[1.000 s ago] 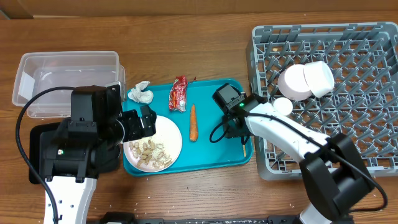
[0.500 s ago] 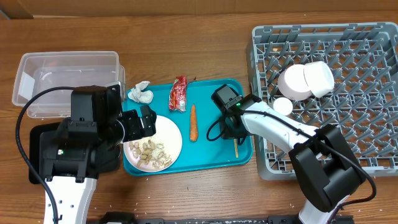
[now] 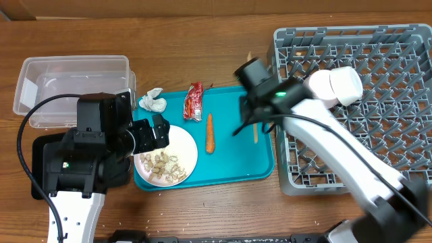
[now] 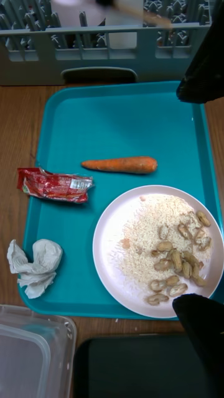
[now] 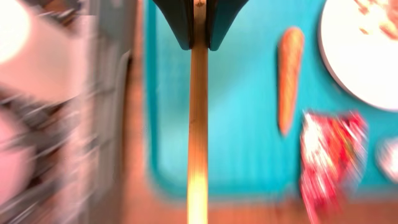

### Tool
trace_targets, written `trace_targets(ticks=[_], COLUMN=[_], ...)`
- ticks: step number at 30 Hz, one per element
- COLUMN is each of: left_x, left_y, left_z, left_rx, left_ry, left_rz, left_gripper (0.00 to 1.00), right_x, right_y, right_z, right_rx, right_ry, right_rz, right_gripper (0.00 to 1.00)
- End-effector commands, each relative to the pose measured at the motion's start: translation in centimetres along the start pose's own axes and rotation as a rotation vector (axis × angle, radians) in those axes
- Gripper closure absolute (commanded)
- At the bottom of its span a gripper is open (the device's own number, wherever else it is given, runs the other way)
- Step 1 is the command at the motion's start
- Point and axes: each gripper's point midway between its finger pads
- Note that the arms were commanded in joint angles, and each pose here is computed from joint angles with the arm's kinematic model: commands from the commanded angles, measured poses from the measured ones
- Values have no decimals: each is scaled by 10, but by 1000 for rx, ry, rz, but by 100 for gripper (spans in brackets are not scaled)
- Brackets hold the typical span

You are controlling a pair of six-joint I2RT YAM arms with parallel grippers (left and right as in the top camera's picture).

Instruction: Sort waste into correct bins and load items into the dishwasher

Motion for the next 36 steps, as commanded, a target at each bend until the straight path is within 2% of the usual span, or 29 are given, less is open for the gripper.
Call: trace_targets(ticks=[1, 5, 10, 13, 14, 15, 17, 19, 22, 26, 30, 33, 36], left_x=[6, 6, 6, 6, 6, 6, 6, 6, 6, 6, 6, 6, 6], left_y=[-4, -4, -4, -4, -4, -4, -4, -4, -4, -4, -4, -4, -4], left_z=[-2, -2, -2, -2, -2, -2, -2, -2, -2, -2, -2, -2, -2], left_rx=[-3, -3, -3, -3, -3, -2, -2, -2, -2, -2, -2, -2, -2], left_ry=[11, 11, 11, 11, 11, 11, 10, 10, 10, 10, 10, 10, 10], left_rz=[-20, -20, -20, -19, -19, -19, -19, -19, -19, -19, -19, -18, -18], left_gripper=[0, 0, 0, 0, 0, 0, 0, 0, 0, 0, 0, 0, 0], right_x=[16, 14, -4, -7, -5, -3, 2, 4, 7, 13, 9, -5, -18], right_y=[-25, -7, 35, 44, 44, 44, 42, 38, 25, -2, -27, -34, -28], right_z=[-52, -82, -101, -110, -112, -114, -115, -113, -105, -87, -39, 2, 30], right_rx=[-143, -167, -167, -180, -183, -185, -183, -170, -136, -61, 142, 276, 314], right_ry=[42, 8, -5, 9, 15, 21, 29, 28, 21, 6, -29, 18, 20], right_rz=[-85, -52, 30, 52, 46, 37, 19, 13, 6, -33, -62, -5, 49], right_gripper=[96, 96, 96, 96, 89, 76, 73, 63, 57, 54, 53, 53, 53])
Point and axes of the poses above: each gripper's point midway between its finger pads, its own y axis out along the fingers, its own z axis along the line the jaws close on, x = y × z, and after that the axes turned 15 degrees about -y, right-handed
